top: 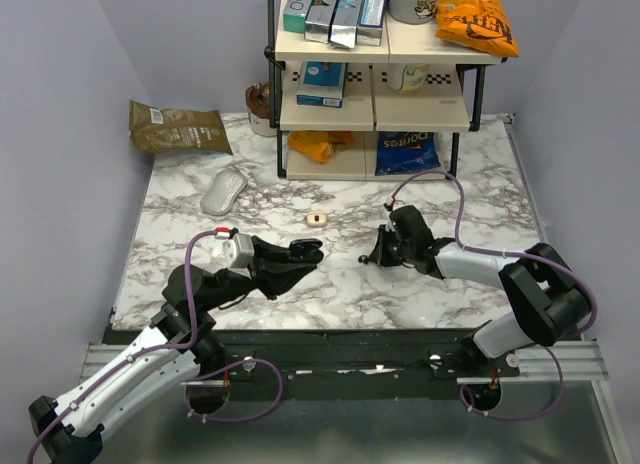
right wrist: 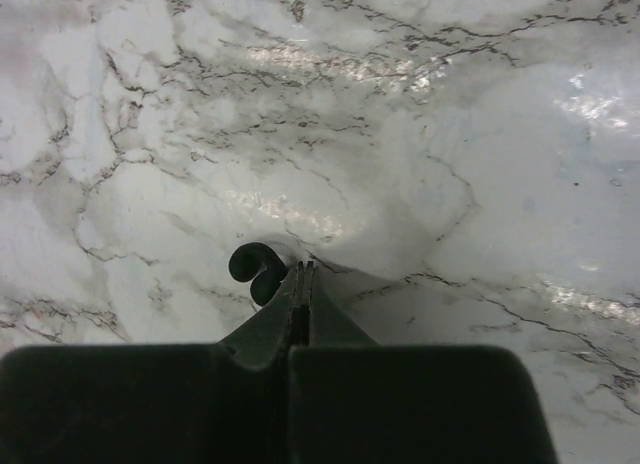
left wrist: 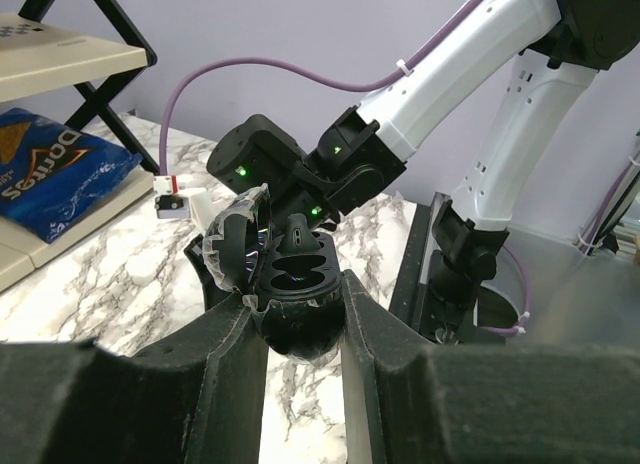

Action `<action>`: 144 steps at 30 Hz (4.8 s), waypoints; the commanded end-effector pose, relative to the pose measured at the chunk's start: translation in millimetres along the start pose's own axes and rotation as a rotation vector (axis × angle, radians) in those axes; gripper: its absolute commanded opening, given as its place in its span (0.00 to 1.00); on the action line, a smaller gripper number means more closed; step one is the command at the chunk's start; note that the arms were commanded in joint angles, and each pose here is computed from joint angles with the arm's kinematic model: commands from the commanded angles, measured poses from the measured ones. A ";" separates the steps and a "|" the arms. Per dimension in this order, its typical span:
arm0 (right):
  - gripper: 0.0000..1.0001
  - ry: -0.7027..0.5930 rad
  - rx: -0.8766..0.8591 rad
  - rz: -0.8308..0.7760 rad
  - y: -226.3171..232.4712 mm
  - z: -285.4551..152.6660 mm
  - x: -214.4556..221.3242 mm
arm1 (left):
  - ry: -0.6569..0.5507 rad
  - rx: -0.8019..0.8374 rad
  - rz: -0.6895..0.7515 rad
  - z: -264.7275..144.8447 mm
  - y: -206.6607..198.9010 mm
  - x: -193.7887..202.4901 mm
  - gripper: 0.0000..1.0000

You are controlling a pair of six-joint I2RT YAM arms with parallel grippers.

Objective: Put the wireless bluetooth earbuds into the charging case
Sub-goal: Pick up the earbud from the center of the board, then place the earbud in the charging case.

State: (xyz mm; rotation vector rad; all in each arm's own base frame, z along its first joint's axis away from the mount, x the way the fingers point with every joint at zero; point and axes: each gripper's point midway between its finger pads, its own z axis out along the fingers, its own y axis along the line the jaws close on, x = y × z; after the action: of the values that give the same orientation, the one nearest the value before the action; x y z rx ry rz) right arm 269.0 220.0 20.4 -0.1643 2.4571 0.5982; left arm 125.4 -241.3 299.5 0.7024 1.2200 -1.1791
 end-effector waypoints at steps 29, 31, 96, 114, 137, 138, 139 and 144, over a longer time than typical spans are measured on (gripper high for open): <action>0.40 -0.005 -0.077 -0.249 42.6 -23.6 -47.5 | -0.013 -0.009 0.004 1.7 0.0 -2.7 0.00; 0.40 0.024 -0.080 -0.253 43.9 -13.9 -46.6 | -0.011 -0.006 0.002 1.7 -0.6 -2.2 0.00; 0.01 -0.257 -0.327 -0.237 95.5 -113.6 -81.0 | -0.046 -0.035 0.004 7.3 5.0 -9.3 0.00; 0.01 -0.642 -0.736 -0.400 185.6 -316.3 -133.0 | -0.199 -0.050 0.152 72.9 32.1 -55.3 0.00; 0.01 -0.689 -0.542 -0.202 193.9 -290.8 -162.5 | -0.239 -0.111 0.248 114.8 47.5 -45.6 0.00; 0.01 -0.684 -0.541 -0.203 194.3 -289.0 -161.5 | -0.239 -0.111 0.248 114.2 47.3 -45.7 0.00; 0.01 -0.682 -0.542 -0.204 195.3 -287.4 -161.2 | -0.237 -0.111 0.251 113.8 46.9 -44.8 0.00; 0.01 -0.657 -0.543 -0.215 201.5 -276.1 -158.2 | -0.236 -0.107 0.255 112.6 44.8 -45.1 0.00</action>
State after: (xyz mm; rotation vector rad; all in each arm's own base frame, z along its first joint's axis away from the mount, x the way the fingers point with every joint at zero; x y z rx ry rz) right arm 198.6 268.4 384.7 -0.3740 1.5912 1.0503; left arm 213.3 -322.3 336.6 0.6285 1.0465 -0.9577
